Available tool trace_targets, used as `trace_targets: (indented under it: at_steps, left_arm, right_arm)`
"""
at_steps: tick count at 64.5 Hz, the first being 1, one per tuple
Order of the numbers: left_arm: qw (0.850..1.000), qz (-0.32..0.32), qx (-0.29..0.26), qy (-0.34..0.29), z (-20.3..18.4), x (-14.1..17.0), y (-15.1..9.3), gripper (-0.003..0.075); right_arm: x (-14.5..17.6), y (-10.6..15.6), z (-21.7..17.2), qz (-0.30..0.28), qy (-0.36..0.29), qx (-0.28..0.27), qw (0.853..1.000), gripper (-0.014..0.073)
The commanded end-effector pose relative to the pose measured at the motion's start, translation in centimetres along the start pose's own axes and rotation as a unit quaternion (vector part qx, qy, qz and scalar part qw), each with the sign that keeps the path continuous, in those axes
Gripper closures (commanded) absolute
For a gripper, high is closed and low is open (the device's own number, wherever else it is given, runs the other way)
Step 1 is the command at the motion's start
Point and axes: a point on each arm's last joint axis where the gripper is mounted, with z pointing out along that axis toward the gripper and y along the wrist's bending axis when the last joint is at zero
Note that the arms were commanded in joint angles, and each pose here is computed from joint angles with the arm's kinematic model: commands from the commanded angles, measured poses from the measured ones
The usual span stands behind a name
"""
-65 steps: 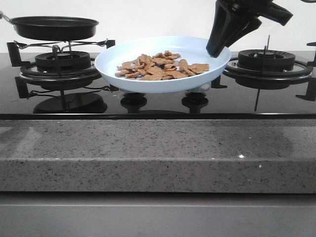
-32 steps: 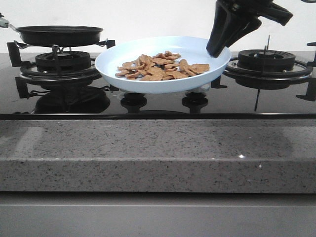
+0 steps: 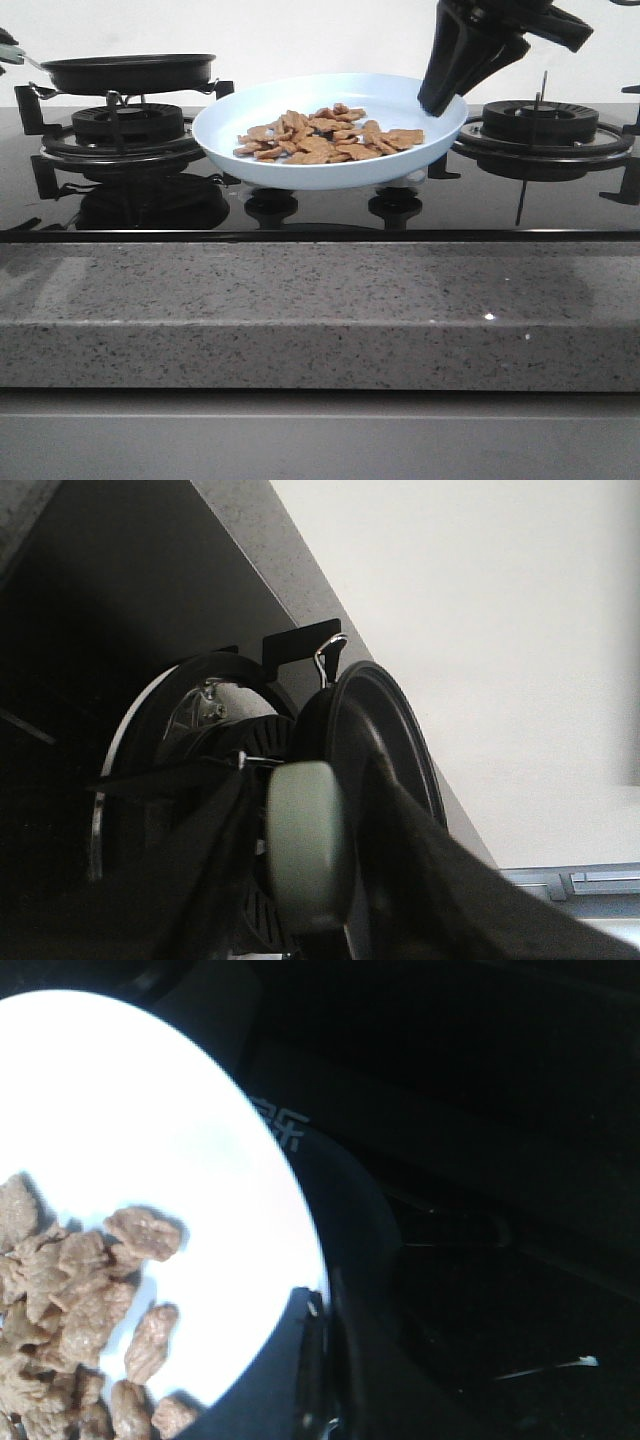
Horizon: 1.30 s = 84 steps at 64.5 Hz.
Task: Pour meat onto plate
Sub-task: 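Lower the empty pan back onto its burner with the left gripper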
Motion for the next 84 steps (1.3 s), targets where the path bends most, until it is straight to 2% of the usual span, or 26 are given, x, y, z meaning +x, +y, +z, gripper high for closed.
trace_targets:
  at_steps: [1,7,33,40,55,66,74,82,84]
  left_arm:
    - [0.999,0.019,0.049,-0.006,-0.9,-0.3,-3.3,0.0335]
    - [0.998,0.032,0.045,0.012,-0.9,0.0,-3.2,0.0286]
    - [0.987,0.081,0.052,0.128,-1.3,2.2,-3.3,0.0307]
    - [0.985,0.079,0.059,0.139,-1.3,2.4,-3.4,0.0398]
    - [0.982,0.085,0.076,0.153,-1.8,2.7,-4.2,0.0744]
    - [0.978,0.114,0.083,0.151,-2.8,3.2,-6.0,0.0741]
    - [0.975,0.167,0.074,0.129,-4.4,4.4,-7.9,0.0741]
    - [0.968,0.239,0.005,0.078,-6.4,6.5,-9.3,0.0741]
    - [0.964,0.255,-0.024,0.068,-6.7,7.2,-9.0,0.0741]
  right_arm:
    - [-0.9,1.0,-2.7,-0.003,-0.055,-0.014,0.998,0.0655]
    - [-0.9,1.0,-2.7,-0.003,-0.055,-0.014,0.998,0.0655]
    - [-0.9,1.0,-2.7,-0.003,-0.055,-0.014,0.998,0.0655]
    - [-0.9,1.0,-2.7,-0.003,-0.055,-0.014,0.998,0.0655]
    - [-0.9,1.0,-2.7,-0.003,-0.055,-0.014,0.998,0.0655]
    - [-0.9,1.0,-2.7,-0.003,-0.055,-0.014,0.998,0.0655]
    - [-0.9,1.0,-2.7,-0.003,-0.055,-0.014,0.998,0.0655]
    - [-0.9,1.0,-2.7,-0.003,-0.055,-0.014,0.998,0.0655]
    - [-0.9,1.0,-2.7,-0.003,-0.055,-0.014,0.998,0.0655]
